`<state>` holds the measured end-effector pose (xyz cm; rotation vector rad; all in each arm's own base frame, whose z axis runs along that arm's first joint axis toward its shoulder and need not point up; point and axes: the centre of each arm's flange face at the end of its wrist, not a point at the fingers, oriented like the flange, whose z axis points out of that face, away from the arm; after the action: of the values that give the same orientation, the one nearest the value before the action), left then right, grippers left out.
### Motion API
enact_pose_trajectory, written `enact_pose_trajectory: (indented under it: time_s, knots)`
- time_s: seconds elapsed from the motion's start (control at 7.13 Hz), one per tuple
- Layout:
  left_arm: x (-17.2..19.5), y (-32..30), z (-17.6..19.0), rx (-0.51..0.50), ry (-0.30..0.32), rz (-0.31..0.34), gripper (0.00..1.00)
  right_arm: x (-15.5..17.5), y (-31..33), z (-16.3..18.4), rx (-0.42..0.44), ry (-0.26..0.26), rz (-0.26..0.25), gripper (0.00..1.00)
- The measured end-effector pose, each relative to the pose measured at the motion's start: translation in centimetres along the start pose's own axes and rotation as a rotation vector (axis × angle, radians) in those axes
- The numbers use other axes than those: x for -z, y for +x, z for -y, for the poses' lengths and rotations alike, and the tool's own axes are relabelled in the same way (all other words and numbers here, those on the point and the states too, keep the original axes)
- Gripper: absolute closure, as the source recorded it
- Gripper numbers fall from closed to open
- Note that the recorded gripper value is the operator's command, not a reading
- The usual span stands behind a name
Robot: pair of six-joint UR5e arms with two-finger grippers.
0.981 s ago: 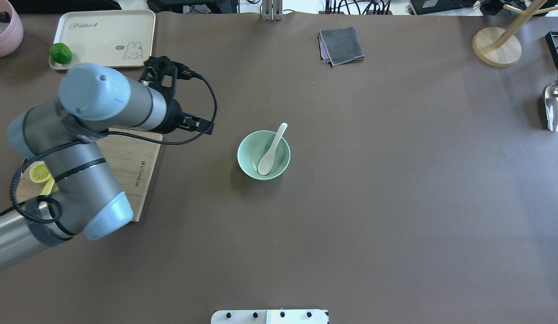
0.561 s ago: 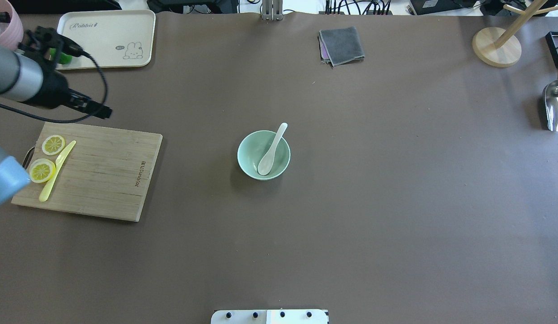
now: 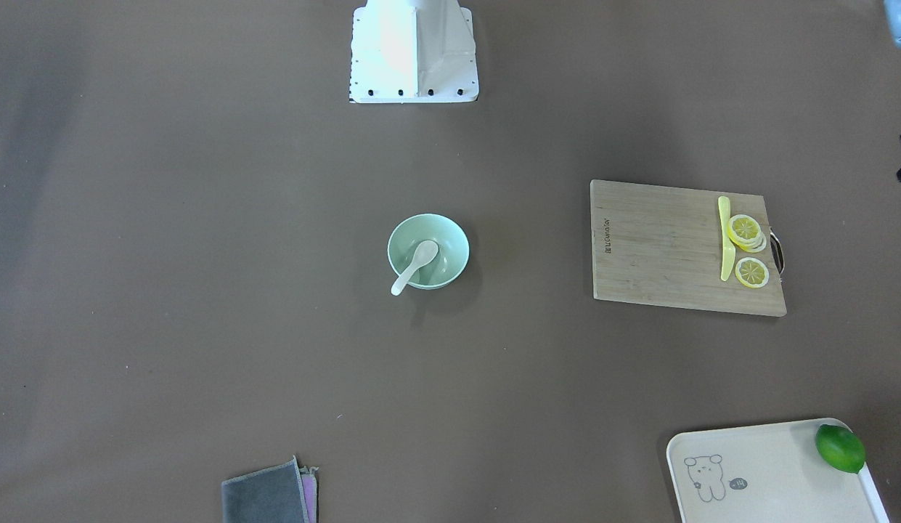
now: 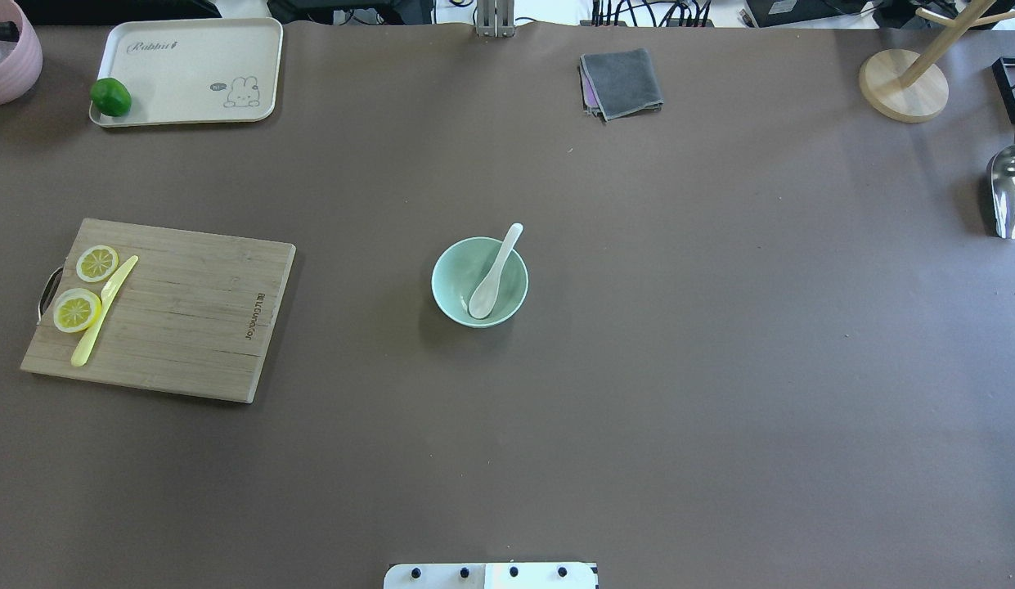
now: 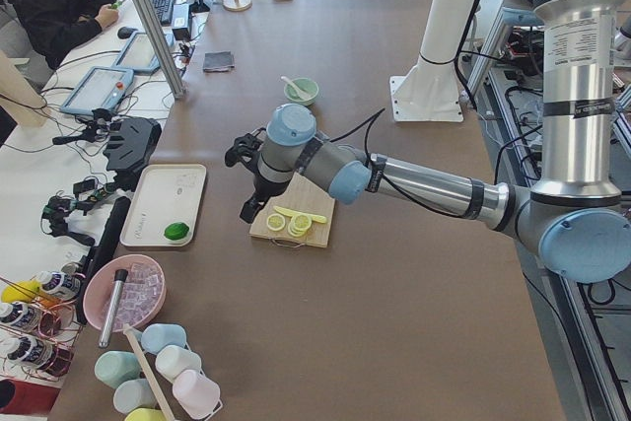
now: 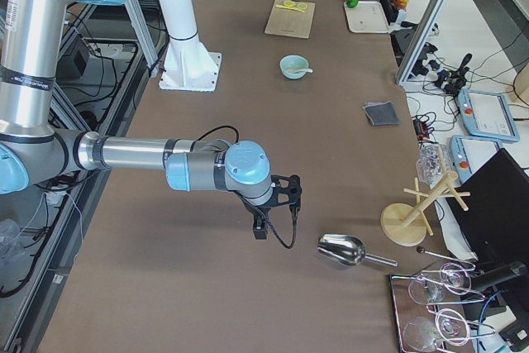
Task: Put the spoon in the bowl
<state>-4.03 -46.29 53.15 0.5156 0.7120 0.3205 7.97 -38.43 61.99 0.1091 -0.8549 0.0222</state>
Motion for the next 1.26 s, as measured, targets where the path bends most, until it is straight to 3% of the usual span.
enact_pose_trajectory:
  time_s: [0.42, 0.98, 1.26]
  knots:
    - [-0.5, -6.8, -5.8, 0.099, -0.053, 0.040, 0.02, -1.4, -2.4, 1.9, 0.002, -0.029, -0.032, 0.00]
    - [0.0, -7.0, -7.3, 0.280, -0.063, 0.047, 0.02, -1.9, -2.7, 2.1, 0.005, -0.038, -0.041, 0.00]
    - [0.0, -7.0, -7.5, 0.307, -0.062, 0.048, 0.02, -1.9, -2.6, 2.1, 0.005, -0.039, -0.046, 0.00]
